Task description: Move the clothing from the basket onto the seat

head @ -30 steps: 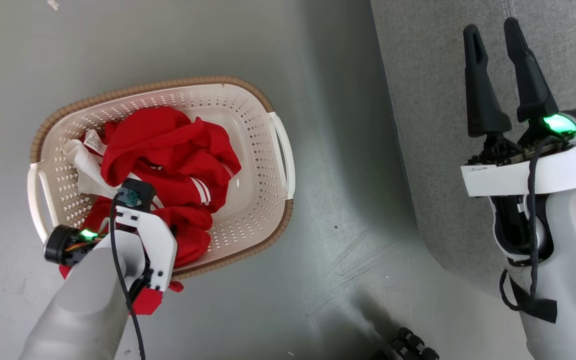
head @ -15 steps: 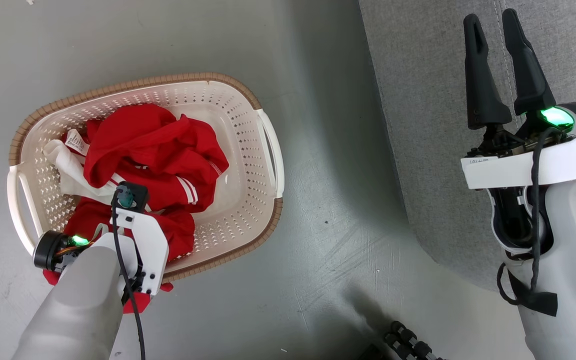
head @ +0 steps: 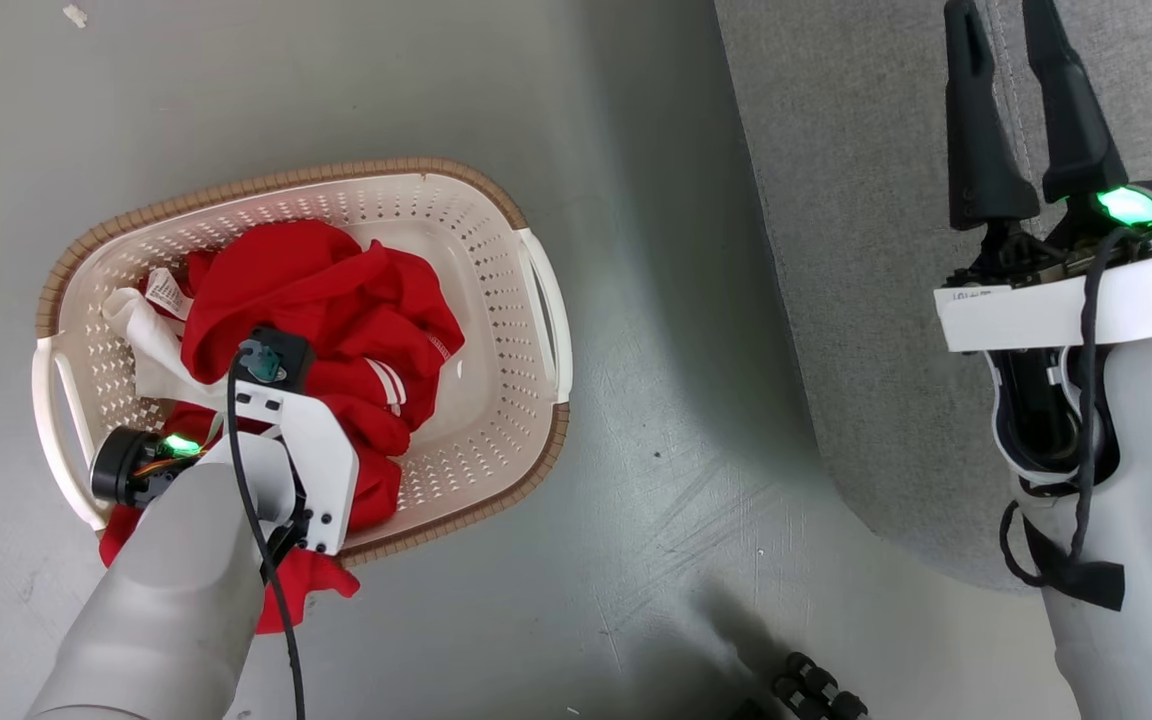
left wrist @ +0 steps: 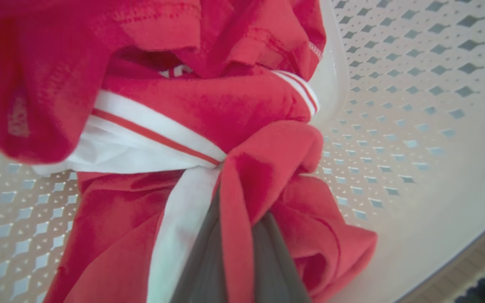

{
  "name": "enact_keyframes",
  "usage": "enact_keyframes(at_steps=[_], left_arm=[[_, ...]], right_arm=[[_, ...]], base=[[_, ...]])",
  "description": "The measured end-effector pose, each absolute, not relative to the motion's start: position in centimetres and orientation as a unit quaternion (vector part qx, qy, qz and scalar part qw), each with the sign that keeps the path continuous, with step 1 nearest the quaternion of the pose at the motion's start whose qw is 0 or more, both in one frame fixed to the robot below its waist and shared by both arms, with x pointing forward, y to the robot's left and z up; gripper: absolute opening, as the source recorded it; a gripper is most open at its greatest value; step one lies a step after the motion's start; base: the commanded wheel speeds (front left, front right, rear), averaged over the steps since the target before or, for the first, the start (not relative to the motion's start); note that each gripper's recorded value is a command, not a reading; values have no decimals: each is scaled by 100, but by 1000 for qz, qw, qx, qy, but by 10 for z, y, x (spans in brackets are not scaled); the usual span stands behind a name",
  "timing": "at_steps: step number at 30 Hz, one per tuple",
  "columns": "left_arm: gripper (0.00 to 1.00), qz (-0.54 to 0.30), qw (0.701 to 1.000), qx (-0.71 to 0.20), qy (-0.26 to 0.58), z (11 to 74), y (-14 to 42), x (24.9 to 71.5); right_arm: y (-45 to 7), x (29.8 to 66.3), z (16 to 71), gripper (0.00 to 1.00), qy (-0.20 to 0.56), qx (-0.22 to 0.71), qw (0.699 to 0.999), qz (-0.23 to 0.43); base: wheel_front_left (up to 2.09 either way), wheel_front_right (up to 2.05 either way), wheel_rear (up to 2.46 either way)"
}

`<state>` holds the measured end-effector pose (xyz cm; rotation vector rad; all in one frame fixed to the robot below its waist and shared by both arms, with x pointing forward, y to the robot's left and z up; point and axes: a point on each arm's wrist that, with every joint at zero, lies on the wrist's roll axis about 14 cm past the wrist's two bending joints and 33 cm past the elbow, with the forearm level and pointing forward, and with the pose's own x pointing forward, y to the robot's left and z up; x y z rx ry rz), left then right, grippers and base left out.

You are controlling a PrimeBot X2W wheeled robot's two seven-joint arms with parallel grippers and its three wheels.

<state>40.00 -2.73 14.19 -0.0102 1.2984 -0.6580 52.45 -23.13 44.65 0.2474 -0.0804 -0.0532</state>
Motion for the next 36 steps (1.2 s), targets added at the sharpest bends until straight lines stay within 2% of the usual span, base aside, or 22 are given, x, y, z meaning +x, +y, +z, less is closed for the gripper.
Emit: enact_keyframes(at_steps=[15, 25, 36], left_arm=[[0, -301, 798, -45, 521, 177, -34, 433], [0, -292, 843, -77, 445, 220, -36, 462], [0, -288, 875, -105, 375, 272, -36, 472]], right_arm=[[-230, 528, 479, 100, -78, 122, 989, -19], [-229, 525, 506, 100, -106, 120, 987, -18], [-224, 512, 530, 100, -124, 121, 985, -12]], base=[[0, 0, 0], [0, 0, 0], [0, 0, 0]])
